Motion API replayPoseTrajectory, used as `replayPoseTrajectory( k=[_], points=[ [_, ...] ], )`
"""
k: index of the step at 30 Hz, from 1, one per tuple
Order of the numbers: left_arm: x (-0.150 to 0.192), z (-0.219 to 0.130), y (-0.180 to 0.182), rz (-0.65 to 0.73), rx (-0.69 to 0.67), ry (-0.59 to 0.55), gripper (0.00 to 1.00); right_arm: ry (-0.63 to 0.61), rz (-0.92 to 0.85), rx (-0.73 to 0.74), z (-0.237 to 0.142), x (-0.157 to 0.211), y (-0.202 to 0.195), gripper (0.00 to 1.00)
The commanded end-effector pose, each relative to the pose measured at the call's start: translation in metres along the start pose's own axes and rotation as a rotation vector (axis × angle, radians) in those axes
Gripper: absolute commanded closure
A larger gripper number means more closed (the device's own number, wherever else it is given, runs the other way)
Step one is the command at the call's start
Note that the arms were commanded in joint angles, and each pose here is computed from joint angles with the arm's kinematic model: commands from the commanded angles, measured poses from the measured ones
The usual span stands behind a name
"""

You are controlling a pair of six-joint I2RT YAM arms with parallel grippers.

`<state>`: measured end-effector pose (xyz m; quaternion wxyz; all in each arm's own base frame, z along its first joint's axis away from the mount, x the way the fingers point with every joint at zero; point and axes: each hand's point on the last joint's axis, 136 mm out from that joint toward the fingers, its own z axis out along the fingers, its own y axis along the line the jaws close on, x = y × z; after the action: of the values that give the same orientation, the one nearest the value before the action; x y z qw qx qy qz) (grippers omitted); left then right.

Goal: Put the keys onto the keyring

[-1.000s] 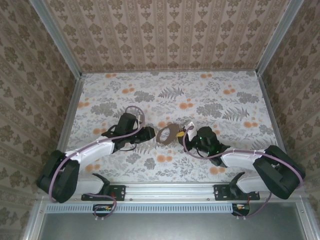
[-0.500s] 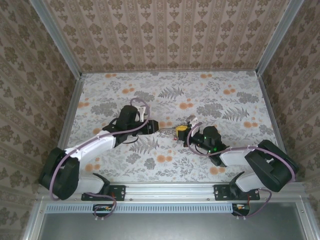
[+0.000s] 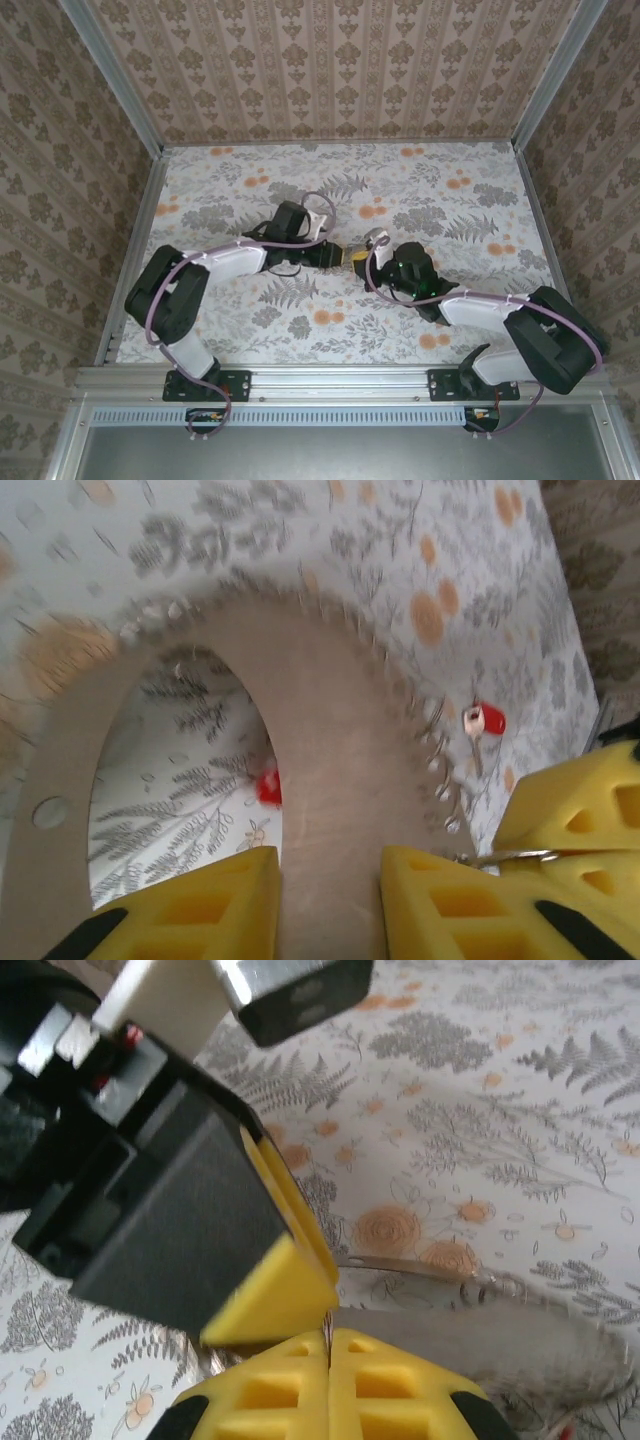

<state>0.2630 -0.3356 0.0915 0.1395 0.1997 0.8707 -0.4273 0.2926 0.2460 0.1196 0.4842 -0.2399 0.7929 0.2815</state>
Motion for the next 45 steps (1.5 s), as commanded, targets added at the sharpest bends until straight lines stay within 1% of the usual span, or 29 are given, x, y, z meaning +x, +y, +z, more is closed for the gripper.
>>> replayPoseTrajectory(
  k=[1,2,4,6,11,14,18,21,24,28,30,33,36,38,40,44,45],
  points=[
    [0.017,0.007,0.001,-0.054,0.013,0.067,0.71,0.135,0.040,-0.015,0.002,0.025,0.003,1.00],
    [0.021,0.007,0.006,-0.078,0.001,0.072,0.73,0.170,0.057,-0.012,0.003,0.032,0.002,1.00],
    [0.025,0.008,0.022,-0.114,-0.068,0.063,0.76,0.244,0.082,-0.014,0.003,0.047,0.002,1.00],
    [0.028,0.009,0.029,-0.125,-0.093,0.059,0.77,0.311,0.108,-0.017,0.005,0.066,0.002,1.00],
    [0.035,0.011,0.043,-0.125,-0.150,0.073,0.80,0.345,0.152,-0.026,0.009,0.088,0.001,1.00],
    [0.043,0.013,0.049,-0.124,-0.164,0.095,0.82,0.338,0.154,-0.031,0.014,0.093,0.000,1.00],
    [0.049,0.017,0.051,-0.114,-0.150,0.111,0.82,0.257,0.127,-0.006,0.014,0.089,-0.006,1.00],
    [0.055,0.023,0.051,-0.117,-0.136,0.136,0.82,0.201,0.059,0.000,0.012,0.082,-0.006,1.00],
    [0.058,0.028,0.052,-0.119,-0.128,0.149,0.83,0.102,-0.017,0.001,0.010,0.069,-0.005,1.00],
    [0.056,0.031,0.050,-0.120,-0.118,0.151,0.84,0.018,-0.116,-0.044,0.012,0.058,0.002,1.00],
    [0.054,0.029,0.047,-0.115,-0.114,0.148,0.84,-0.032,-0.158,-0.035,0.012,0.051,0.001,1.00],
    [0.049,0.024,0.042,-0.106,-0.114,0.146,0.84,-0.063,-0.200,-0.041,0.012,0.042,0.003,1.00],
    [0.042,0.020,0.037,-0.107,-0.105,0.129,0.83,-0.101,-0.204,-0.045,0.008,0.028,0.006,1.00],
    [0.036,0.015,0.032,-0.104,-0.099,0.113,0.81,-0.118,-0.218,-0.034,0.002,0.022,0.006,1.00],
    [0.029,0.010,0.028,-0.102,-0.089,0.091,0.80,-0.116,-0.222,-0.036,-0.001,0.019,0.007,1.00],
    [0.007,-0.004,0.001,-0.056,0.001,0.021,0.75,-0.167,-0.216,-0.047,-0.013,0.003,0.012,1.00],
    [0.002,-0.009,-0.011,-0.032,0.044,0.005,0.74,-0.194,-0.220,-0.058,-0.018,-0.007,0.015,1.00]
  ],
)
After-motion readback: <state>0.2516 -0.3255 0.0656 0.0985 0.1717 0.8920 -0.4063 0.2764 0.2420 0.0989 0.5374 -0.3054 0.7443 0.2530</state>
